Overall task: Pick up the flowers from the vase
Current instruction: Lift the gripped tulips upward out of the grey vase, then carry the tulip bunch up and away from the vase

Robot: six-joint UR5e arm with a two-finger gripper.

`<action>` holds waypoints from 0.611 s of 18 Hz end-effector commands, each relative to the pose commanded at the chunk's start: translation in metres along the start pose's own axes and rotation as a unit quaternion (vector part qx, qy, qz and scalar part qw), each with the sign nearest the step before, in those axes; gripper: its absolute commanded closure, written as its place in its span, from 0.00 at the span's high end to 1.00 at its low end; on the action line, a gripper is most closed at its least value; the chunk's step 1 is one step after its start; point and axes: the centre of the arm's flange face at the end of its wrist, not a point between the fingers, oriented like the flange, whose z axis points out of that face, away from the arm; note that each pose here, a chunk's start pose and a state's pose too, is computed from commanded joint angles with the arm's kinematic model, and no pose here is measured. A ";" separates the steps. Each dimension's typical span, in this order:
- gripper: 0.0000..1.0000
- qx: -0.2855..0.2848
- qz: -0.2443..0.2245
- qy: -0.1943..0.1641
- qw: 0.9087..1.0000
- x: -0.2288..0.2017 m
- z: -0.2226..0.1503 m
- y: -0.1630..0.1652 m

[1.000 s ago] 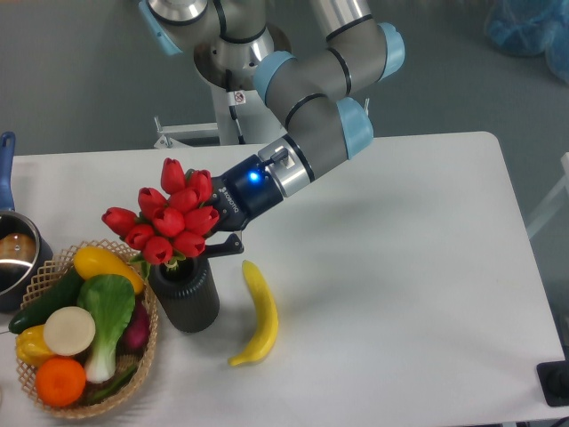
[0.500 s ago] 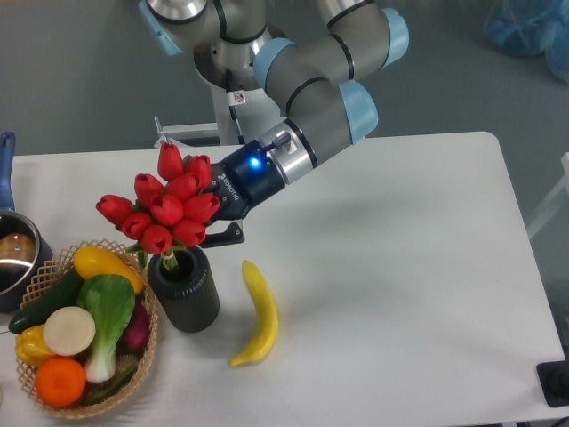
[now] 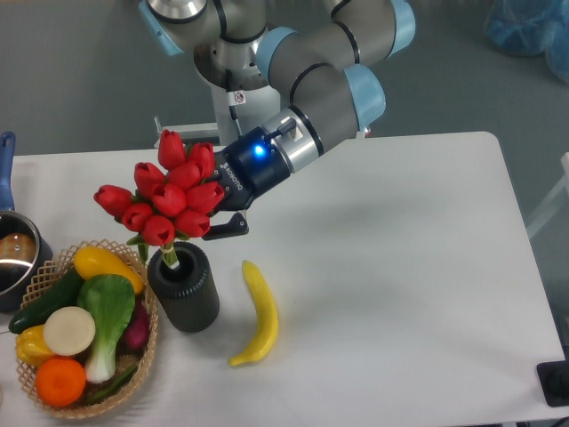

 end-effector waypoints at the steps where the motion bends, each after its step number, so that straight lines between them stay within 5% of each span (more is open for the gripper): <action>1: 0.30 0.001 -0.002 -0.001 1.000 0.002 -0.001 -0.010; 11: 0.30 0.008 -0.008 -0.027 1.000 -0.009 -0.029 -0.043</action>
